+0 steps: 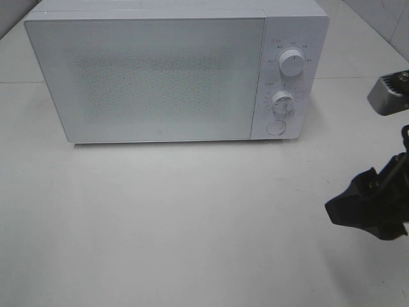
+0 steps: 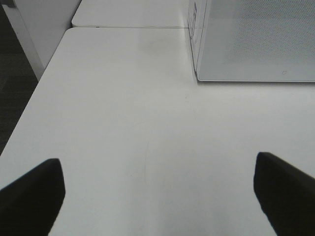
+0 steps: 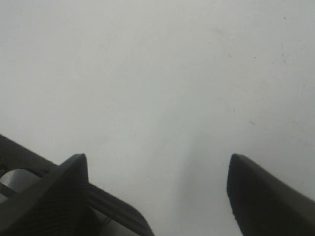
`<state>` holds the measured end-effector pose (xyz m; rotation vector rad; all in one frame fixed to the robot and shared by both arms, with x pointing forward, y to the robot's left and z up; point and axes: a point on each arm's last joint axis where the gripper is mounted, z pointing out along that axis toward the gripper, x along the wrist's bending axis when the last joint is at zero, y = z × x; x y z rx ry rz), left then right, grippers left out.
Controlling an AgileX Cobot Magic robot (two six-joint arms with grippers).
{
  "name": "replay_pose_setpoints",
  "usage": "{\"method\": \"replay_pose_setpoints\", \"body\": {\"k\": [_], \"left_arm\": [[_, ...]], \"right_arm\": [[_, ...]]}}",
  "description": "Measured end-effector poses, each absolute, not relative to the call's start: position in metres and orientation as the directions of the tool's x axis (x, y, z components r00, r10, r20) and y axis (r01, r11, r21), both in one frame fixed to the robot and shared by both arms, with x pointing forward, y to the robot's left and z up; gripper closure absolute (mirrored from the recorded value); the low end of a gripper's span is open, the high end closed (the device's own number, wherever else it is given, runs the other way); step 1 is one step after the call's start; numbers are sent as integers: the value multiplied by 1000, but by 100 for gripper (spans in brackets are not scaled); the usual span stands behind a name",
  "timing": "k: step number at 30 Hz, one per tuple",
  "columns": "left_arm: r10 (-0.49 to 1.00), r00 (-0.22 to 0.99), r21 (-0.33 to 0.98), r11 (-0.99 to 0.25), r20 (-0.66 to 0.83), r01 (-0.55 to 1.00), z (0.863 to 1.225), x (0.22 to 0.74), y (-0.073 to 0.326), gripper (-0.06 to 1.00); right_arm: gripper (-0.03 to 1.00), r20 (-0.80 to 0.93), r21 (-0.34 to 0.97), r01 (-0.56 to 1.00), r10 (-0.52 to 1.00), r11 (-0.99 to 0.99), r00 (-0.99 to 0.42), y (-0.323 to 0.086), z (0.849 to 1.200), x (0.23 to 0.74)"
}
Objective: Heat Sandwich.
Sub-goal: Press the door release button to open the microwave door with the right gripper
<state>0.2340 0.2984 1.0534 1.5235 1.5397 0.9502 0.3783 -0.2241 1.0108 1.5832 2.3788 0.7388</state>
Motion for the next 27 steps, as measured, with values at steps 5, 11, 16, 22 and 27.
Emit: {"method": "replay_pose_setpoints", "body": {"k": [5, 11, 16, 22, 27], "left_arm": [[1000, -3, 899, 13, -13, 437, 1053, 234, 298, -3], [1000, -3, 899, 13, -13, 437, 1053, 234, 298, -3], [1000, -3, 899, 13, -13, 437, 1053, 234, 298, -3], [1000, -3, 899, 13, -13, 437, 1053, 234, 298, -3], [1000, -3, 899, 13, -13, 437, 1053, 234, 298, -3]], "right_arm": [[21, 125, 500, 811, 902, 303, -414, -232, 1026, 359], [21, 122, 538, 786, 893, 306, -432, -240, 1047, 340], [21, 122, 580, 757, 887, 301, -446, -250, 1059, 318], [21, 118, 635, 732, 906, 247, -407, -268, 1067, 286], [21, 89, 688, 700, 936, 190, -341, -281, 1069, 267]]}}
